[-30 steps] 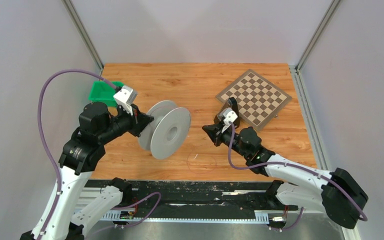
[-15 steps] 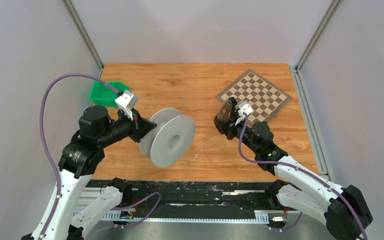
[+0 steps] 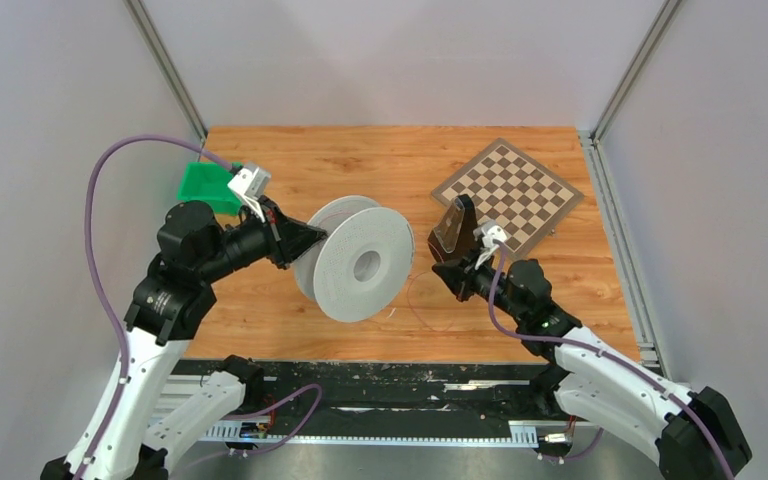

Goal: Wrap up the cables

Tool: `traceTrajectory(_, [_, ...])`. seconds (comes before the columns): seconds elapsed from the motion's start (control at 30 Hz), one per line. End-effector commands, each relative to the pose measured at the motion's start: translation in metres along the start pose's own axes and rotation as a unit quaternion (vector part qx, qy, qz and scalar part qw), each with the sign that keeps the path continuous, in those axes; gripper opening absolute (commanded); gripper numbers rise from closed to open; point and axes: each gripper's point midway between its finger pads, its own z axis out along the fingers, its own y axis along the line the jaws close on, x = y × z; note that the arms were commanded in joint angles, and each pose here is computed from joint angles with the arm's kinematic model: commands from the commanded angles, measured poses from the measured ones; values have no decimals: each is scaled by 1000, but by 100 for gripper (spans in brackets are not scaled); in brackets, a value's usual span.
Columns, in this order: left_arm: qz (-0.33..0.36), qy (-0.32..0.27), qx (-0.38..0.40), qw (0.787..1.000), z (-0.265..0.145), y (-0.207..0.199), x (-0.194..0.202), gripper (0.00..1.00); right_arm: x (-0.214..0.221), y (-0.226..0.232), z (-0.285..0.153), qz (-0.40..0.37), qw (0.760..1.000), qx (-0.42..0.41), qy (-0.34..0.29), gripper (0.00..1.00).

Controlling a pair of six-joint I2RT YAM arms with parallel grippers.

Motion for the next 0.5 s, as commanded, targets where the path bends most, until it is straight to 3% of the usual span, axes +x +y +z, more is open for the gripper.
traceTrajectory(0.0, [-19,-62,-6,998,12,2,-31,0,-3,29,-10,56,996,-65,-12,0])
traceTrajectory(0.13, [-39,-77,-23,996,30,19,-34,0,0,54,-21,75,992,-105,-5,0])
traceTrajectory(0.33, [-60,-71,-68,993,55,45,-41,0,-18,59,-44,89,992,-77,-51,0])
traceTrajectory(0.47, [-141,-95,-101,980,67,61,-47,0,-16,55,-57,71,994,-69,-50,0])
